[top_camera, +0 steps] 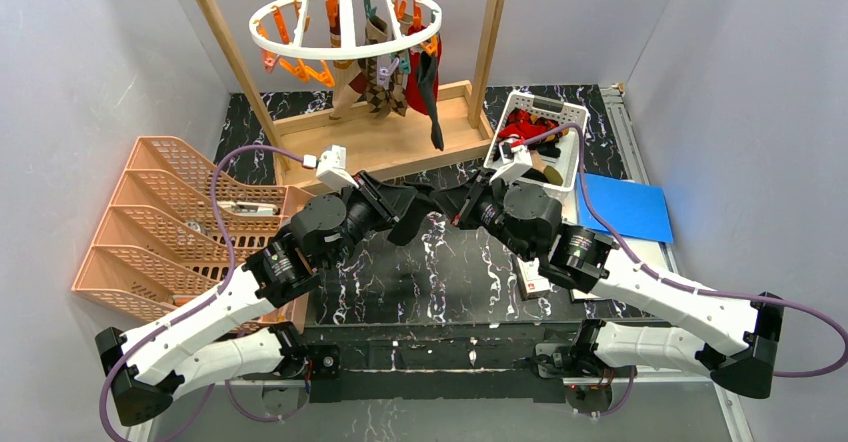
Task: Clip the socks to the hanger
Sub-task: Pick up the sock from the bin.
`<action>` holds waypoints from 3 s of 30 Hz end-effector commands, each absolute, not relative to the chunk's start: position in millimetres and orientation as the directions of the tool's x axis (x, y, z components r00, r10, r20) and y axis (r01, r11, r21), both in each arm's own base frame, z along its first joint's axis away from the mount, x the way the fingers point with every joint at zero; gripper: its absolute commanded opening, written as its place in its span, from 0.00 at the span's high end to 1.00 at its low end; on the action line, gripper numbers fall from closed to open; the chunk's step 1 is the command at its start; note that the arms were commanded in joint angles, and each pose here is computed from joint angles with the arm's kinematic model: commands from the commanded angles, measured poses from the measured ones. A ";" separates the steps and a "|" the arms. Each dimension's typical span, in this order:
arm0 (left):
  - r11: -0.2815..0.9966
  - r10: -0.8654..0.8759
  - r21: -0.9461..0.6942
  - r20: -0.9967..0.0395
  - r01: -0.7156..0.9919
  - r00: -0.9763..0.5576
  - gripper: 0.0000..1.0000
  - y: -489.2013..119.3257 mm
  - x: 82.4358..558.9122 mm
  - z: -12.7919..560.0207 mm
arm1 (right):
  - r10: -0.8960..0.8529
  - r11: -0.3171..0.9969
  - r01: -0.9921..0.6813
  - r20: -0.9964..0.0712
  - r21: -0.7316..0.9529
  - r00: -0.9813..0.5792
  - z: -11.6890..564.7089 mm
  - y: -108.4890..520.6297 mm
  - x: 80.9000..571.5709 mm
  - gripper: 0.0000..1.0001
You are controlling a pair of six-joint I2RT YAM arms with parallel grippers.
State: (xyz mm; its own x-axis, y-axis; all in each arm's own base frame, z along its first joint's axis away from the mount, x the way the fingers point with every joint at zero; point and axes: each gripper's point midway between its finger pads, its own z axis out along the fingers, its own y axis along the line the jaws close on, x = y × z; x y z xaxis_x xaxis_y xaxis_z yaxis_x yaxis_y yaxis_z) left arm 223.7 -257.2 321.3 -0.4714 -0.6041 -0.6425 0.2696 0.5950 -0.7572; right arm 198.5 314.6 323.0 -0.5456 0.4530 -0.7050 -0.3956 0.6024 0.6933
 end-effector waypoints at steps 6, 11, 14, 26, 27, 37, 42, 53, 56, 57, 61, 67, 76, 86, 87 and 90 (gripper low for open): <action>0.611 -0.600 -0.741 -0.662 0.277 -0.449 1.00 -247.3 220.2 329.6 | 0.500 0.610 -0.370 -0.702 0.701 -0.506 334.0 303.4 203.6 0.99; 0.609 -0.568 -0.734 -0.669 0.301 -0.480 1.00 -250.4 212.9 327.1 | 0.464 0.662 -0.338 -0.720 0.669 -0.516 323.5 301.0 206.3 0.99; 0.612 -0.549 -0.726 -0.676 0.314 -0.492 1.00 -250.6 209.1 327.2 | 0.435 0.693 -0.324 -0.732 0.644 -0.524 320.5 299.1 207.1 0.99; 0.622 -0.518 -0.702 -0.701 0.347 -0.490 1.00 -246.0 202.5 328.9 | 0.275 0.659 -0.492 -0.791 0.569 -0.547 331.9 315.8 187.5 0.52; 0.622 -0.518 -0.702 -0.702 0.347 -0.489 1.00 -245.5 202.4 329.4 | 0.268 0.654 -0.501 -0.793 0.567 -0.547 334.1 316.0 185.9 0.48; 0.633 -0.507 -0.692 -0.710 0.348 -0.490 1.00 -240.8 199.7 329.6 | 0.125 0.602 -0.659 -0.869 0.451 -0.479 368.6 313.8 167.3 0.33; 0.637 -0.496 -0.686 -0.713 0.351 -0.495 1.00 -240.5 198.0 329.2 | -0.046 0.625 -0.704 -0.884 0.337 -0.464 361.1 323.2 169.7 0.33; 0.638 -0.494 -0.685 -0.715 0.352 -0.495 1.00 -235.9 195.0 335.3 | -0.222 0.644 -0.737 -0.873 0.203 -0.434 336.7 334.1 181.0 0.42; 0.639 -0.493 -0.684 -0.716 0.353 -0.494 1.00 -235.1 194.5 336.2 | -0.229 0.651 -0.735 -0.874 0.189 -0.428 335.3 333.8 183.5 0.45; 0.638 -0.492 -0.684 -0.716 0.354 -0.495 1.00 -234.8 194.0 336.6 | -0.229 0.655 -0.732 -0.875 0.186 -0.427 335.2 333.4 184.4 0.47; 0.638 -0.491 -0.683 -0.716 0.355 -0.495 1.00 -233.5 192.8 335.9 | -0.222 0.660 -0.729 -0.880 0.181 -0.419 337.0 333.2 186.4 0.51; 0.640 -0.490 -0.683 -0.716 0.352 -0.498 1.00 -231.2 191.3 332.8 | -0.194 0.628 -0.751 -0.893 0.205 -0.407 346.5 339.2 182.7 0.40; 0.637 -0.492 -0.688 -0.710 0.347 -0.504 1.00 -229.0 189.0 330.2 | -0.140 0.606 -0.765 -0.917 0.219 -0.374 360.8 342.0 182.5 0.39; 0.629 -0.499 -0.697 -0.701 0.343 -0.509 1.00 -228.0 187.3 329.5 | -0.161 0.597 -0.772 -0.910 0.218 -0.382 354.1 350.2 183.4 0.40; 0.630 -0.498 -0.697 -0.702 0.343 -0.509 1.00 -227.8 187.1 329.5 | -0.166 0.602 -0.768 -0.908 0.216 -0.386 351.7 350.4 184.4 0.42; 0.629 -0.499 -0.697 -0.702 0.344 -0.508 1.00 -227.1 186.8 330.7 | -0.169 0.621 -0.754 -0.903 0.213 -0.395 346.6 350.3 188.0 0.47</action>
State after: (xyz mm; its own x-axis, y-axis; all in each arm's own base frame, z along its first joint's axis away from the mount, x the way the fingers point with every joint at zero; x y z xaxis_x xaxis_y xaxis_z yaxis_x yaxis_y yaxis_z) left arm 189.9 -230.5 322.7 -0.5157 -0.4876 -0.7045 0.3369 0.6406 -0.6900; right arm 183.2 345.7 334.3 -0.4164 -0.2024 -0.8864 -0.7567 0.6176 0.2145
